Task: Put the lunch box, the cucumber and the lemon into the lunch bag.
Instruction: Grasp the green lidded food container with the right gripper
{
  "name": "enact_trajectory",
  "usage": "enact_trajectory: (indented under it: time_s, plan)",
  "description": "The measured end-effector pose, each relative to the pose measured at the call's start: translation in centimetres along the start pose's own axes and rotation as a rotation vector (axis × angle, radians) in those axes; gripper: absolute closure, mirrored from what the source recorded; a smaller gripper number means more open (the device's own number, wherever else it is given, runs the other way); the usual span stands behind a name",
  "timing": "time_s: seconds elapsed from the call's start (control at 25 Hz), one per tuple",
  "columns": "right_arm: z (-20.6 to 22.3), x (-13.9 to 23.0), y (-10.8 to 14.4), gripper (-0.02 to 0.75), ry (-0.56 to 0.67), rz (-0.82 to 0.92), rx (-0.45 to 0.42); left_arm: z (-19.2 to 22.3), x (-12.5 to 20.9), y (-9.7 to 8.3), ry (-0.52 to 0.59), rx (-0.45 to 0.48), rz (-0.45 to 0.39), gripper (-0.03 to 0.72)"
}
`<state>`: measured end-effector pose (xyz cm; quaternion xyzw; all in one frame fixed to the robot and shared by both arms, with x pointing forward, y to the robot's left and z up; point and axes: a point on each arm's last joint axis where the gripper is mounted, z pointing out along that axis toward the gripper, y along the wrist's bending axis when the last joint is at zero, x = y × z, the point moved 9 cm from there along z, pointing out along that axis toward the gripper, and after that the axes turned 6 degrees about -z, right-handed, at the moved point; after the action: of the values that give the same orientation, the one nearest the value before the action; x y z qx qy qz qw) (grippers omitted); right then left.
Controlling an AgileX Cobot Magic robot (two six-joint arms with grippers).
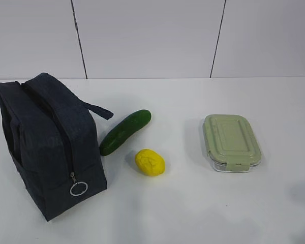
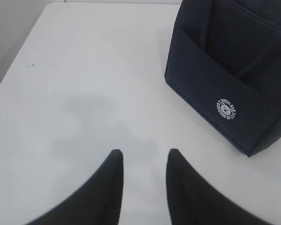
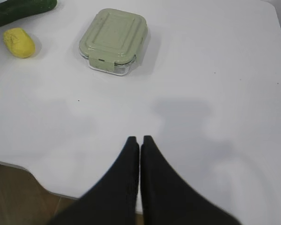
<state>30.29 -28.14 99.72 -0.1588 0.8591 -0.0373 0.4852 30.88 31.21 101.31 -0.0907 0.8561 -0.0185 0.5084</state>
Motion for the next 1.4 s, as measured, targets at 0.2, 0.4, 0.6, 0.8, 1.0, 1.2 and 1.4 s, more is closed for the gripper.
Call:
enact_trajectory:
  time_s: [0.2, 0.4, 0.6, 0.8, 1.0, 1.2, 1.4]
  plan:
    - [0.0, 0.0, 0.0, 0.73, 0.0, 0.0, 0.0, 0.0, 0.0, 0.0, 0.0, 0.0, 0.0, 0.453]
    - [0.0, 0.0, 0.0, 0.73, 0.0, 0.0, 0.0, 0.0, 0.0, 0.0, 0.0, 0.0, 0.0, 0.453]
    - [0.0, 0.0, 0.0, 0.73, 0.0, 0.0, 0.0, 0.0, 0.0, 0.0, 0.0, 0.0, 0.0, 0.453]
    - [0.0, 0.0, 0.0, 0.73, 0.0, 0.0, 0.0, 0.0, 0.0, 0.0, 0.0, 0.0, 0.0, 0.453]
    - [0.0, 0.0, 0.0, 0.73, 0.0, 0.0, 0.0, 0.0, 0.0, 0.0, 0.0, 0.0, 0.0, 0.453]
    - [0.0, 0.0, 0.0, 0.73, 0.0, 0.0, 0.0, 0.0, 0.0, 0.0, 0.0, 0.0, 0.0, 0.453]
    - [0.0, 0.0, 0.0, 0.73, 0.0, 0.0, 0.0, 0.0, 0.0, 0.0, 0.0, 0.0, 0.0, 0.454]
